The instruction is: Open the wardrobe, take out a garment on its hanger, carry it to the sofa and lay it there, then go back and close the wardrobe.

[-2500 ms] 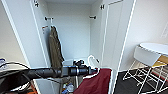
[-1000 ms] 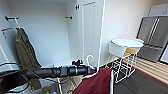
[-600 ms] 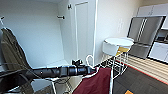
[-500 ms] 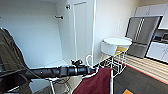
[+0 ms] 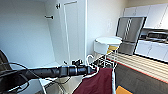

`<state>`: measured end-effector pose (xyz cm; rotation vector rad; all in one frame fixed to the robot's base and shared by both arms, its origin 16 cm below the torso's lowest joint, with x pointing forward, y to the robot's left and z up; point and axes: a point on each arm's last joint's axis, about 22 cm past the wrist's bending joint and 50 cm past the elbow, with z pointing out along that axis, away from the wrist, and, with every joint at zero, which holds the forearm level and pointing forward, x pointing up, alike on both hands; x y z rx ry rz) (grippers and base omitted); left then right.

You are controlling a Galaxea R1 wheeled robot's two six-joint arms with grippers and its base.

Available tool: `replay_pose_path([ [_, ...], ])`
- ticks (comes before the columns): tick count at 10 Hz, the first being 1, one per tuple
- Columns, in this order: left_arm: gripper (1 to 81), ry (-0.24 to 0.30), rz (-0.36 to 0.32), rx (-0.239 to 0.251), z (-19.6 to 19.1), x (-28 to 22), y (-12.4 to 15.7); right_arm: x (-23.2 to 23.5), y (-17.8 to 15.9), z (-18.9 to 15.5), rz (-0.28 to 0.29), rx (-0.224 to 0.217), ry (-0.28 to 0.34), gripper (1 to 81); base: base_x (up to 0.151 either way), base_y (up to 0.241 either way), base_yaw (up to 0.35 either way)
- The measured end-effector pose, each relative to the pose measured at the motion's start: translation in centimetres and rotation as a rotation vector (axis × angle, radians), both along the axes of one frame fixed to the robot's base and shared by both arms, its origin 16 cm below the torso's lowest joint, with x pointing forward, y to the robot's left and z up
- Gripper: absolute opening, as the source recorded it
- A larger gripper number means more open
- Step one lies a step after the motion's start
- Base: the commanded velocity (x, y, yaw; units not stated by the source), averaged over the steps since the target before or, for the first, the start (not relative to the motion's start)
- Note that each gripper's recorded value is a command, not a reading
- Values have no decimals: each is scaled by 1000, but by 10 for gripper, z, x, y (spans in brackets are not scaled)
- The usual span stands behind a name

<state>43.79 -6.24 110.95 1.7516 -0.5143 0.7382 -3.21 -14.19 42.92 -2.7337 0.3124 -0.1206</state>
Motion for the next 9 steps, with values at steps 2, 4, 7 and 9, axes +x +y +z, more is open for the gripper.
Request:
replay_pose_path([
  [2, 10, -1, -2, -2, 1, -1, 0, 0, 0, 0, 0, 0, 0, 811, 0, 0, -214],
  [4, 10, -1, -1, 0, 0, 0, 0, 0, 0, 0, 0, 0, -1, 811, 0, 0, -214],
  [7, 10, -2, 0, 0, 0, 0, 1, 0, 0, 0, 0, 0, 0, 811, 0, 0, -214],
  [9, 10, -2, -4, -1, 1, -2, 0, 0, 0, 0, 0, 0, 1, 811, 0, 0, -214],
])
